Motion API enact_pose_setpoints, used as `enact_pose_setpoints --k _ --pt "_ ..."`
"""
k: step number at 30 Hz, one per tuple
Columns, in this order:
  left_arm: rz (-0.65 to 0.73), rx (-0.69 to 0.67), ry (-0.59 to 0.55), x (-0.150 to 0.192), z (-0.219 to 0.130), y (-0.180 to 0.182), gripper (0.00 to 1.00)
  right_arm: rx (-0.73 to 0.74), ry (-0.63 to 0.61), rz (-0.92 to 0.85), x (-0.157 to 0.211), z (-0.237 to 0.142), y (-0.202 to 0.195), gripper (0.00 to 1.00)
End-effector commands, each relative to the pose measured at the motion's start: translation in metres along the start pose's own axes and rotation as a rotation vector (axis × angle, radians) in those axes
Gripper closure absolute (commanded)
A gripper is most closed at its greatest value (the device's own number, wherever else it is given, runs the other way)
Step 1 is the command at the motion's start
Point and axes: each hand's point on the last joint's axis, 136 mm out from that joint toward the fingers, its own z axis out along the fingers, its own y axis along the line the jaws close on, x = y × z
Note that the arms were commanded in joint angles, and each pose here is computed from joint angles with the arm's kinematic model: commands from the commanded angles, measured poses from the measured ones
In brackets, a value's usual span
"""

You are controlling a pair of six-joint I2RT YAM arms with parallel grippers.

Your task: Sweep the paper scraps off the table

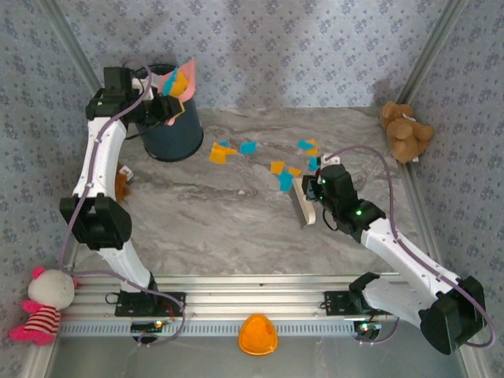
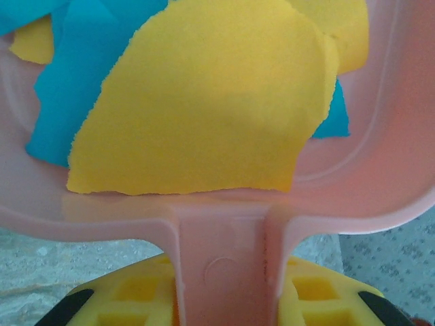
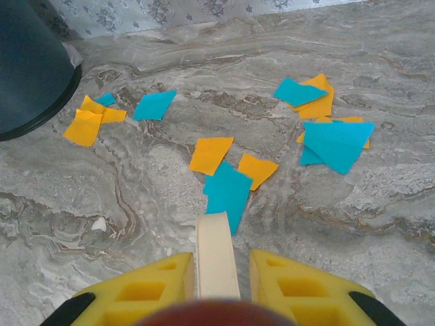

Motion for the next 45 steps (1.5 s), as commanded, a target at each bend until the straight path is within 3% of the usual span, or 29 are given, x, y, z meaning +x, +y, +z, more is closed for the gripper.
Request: enact_pose_setpoints --k 1,13,45 --pt "-0.025 0.078 -0.046 -0.018 -0.008 -0.018 1.0 -0.017 -0.066 0.018 -0.024 -0.012 0.004 1.0" --pt "-0.177 0.187 -0.105 -0.048 -0.009 -0.012 1.0 -0.015 -0.062 0.018 -0.023 -0.016 0.002 1.0" --pt "-0.426 0.437 -0.108 -0.07 0.012 -0.007 1.0 -0.016 -0.042 0.03 -0.013 -0.012 0.0 1.0"
